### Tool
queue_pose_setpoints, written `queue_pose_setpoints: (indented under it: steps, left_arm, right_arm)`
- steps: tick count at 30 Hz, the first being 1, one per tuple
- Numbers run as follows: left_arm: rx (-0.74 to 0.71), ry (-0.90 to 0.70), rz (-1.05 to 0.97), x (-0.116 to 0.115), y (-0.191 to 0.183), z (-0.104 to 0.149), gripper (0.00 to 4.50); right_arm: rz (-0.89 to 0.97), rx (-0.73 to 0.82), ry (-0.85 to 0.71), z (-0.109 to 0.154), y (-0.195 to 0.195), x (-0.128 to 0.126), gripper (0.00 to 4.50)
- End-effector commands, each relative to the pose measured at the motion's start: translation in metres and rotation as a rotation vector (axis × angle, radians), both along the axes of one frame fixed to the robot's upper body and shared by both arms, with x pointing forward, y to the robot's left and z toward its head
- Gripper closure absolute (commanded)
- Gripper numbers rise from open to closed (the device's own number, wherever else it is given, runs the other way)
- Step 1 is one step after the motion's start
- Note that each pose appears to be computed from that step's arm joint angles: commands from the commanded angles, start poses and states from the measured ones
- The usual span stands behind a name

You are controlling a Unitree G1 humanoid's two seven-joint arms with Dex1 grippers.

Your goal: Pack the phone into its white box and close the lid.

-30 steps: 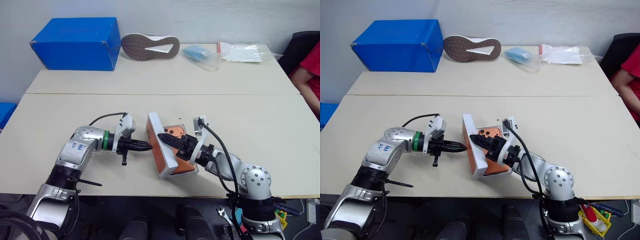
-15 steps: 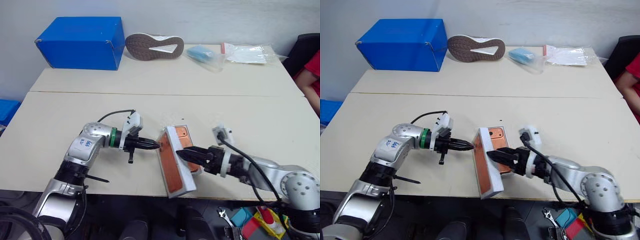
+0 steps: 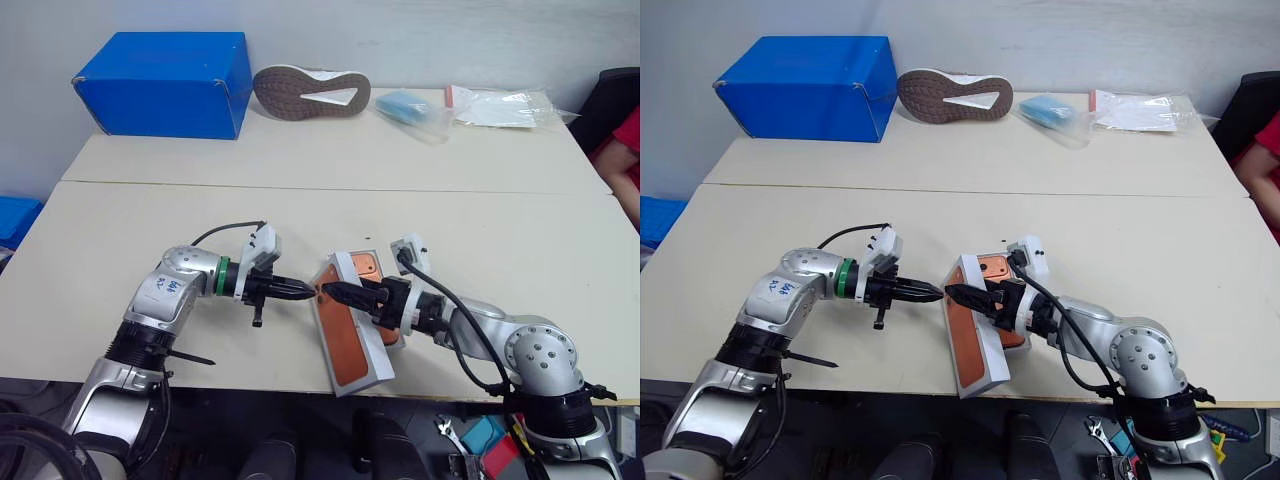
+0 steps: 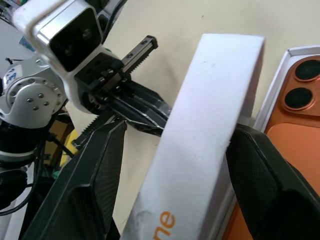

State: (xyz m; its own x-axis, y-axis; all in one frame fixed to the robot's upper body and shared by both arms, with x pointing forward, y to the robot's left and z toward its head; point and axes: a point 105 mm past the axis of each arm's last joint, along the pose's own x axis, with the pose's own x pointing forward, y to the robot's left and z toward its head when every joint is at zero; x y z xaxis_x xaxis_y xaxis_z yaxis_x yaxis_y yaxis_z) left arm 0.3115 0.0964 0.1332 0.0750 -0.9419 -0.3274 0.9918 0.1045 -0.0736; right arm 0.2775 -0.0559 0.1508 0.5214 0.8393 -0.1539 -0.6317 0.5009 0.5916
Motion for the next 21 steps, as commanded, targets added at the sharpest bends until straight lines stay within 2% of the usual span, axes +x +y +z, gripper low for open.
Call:
queue_pose_setpoints:
  steps: [1,3,5,7,9,16,21]
  left_arm:
    - [-0.031,-0.036,0.007,-0.001,0.004,0.011,4.50]
    - [-0.031,-0.037,0.013,-0.001,0.005,0.012,4.50]
    - [-0.035,-0.035,0.016,-0.001,0.005,0.012,4.50]
    - [-0.037,-0.033,0.014,-0.002,0.005,0.012,4.50]
    - [-0.040,-0.031,0.012,-0.002,0.005,0.012,4.50]
    - [-0.045,-0.031,0.017,-0.001,0.006,0.013,4.50]
    - [-0.045,-0.035,0.022,0.000,0.007,0.013,4.50]
  right_arm:
    - [0.011,0.024,-0.022,0.008,0.004,0.003,1.64]
    - [0.006,0.027,-0.009,0.006,0.004,0.005,2.07]
    - [-0.001,0.051,0.015,0.006,0.006,0.007,2.74]
    - [-0.001,0.111,0.048,0.012,0.009,0.009,3.37]
    - [0.013,0.182,0.083,0.021,0.013,0.009,3.77]
    - [0.008,0.264,0.125,0.038,0.023,0.017,4.27]
    - [-0.075,0.204,0.089,0.035,0.025,0.036,4.39]
